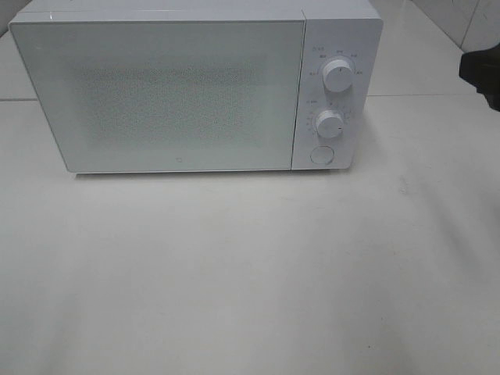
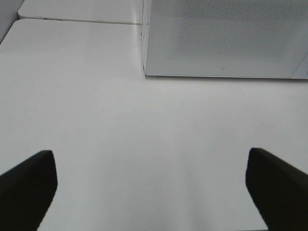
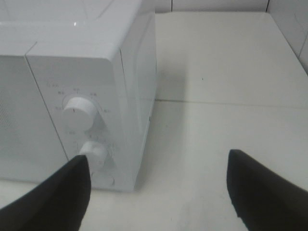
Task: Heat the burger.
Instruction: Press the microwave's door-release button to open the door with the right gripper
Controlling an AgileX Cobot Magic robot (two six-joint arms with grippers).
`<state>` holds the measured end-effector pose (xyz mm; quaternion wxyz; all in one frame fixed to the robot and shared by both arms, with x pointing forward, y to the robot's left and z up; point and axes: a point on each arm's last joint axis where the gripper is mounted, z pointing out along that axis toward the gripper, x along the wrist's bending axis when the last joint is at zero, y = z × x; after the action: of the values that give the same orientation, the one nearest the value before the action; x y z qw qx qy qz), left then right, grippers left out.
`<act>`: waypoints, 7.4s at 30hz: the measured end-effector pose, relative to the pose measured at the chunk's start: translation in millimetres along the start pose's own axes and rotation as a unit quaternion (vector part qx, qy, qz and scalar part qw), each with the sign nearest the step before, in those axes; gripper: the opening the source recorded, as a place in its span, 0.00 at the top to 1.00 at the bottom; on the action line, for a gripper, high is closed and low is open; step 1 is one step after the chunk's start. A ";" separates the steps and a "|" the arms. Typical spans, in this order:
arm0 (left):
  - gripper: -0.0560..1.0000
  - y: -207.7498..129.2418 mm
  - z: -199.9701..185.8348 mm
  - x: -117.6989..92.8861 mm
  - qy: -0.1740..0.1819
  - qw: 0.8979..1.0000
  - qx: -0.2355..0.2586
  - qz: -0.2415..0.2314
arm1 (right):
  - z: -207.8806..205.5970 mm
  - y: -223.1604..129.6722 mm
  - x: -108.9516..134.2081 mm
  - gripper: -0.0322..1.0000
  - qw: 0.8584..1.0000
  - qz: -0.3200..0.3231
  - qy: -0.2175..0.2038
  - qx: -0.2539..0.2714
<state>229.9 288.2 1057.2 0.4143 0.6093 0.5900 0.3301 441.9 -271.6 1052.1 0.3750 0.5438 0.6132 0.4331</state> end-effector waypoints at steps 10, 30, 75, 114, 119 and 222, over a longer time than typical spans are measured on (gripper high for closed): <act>0.01 0.0 0.0 0.0 0.000 1.000 0.000 0.000 | 35.8 -16.2 -0.6 0.24 0.996 0.000 -0.002 -0.087; 0.01 0.0 0.0 0.0 0.000 1.000 0.000 0.000 | 70.6 -93.5 -10.1 0.24 0.995 0.021 -0.065 -0.078; 0.01 0.0 0.0 0.0 0.000 1.000 0.000 0.000 | 70.4 -145.3 77.7 0.43 0.945 0.322 -0.046 -0.025; 0.01 0.0 0.0 0.0 0.000 1.000 0.000 0.000 | 98.9 -130.8 87.1 0.96 0.701 0.710 -0.051 -0.053; 0.01 0.0 0.0 0.0 0.000 1.000 0.000 0.000 | 118.2 -136.2 92.1 0.96 0.701 0.709 -0.062 -0.048; 0.01 0.0 0.0 0.0 0.000 1.000 0.000 0.000 | 234.1 -142.5 121.0 0.96 0.664 0.729 -0.144 -0.080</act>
<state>229.9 288.2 1057.2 0.4143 0.6093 0.5900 0.3301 595.7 -127.5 839.2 0.0652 0.8408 -0.0783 0.5317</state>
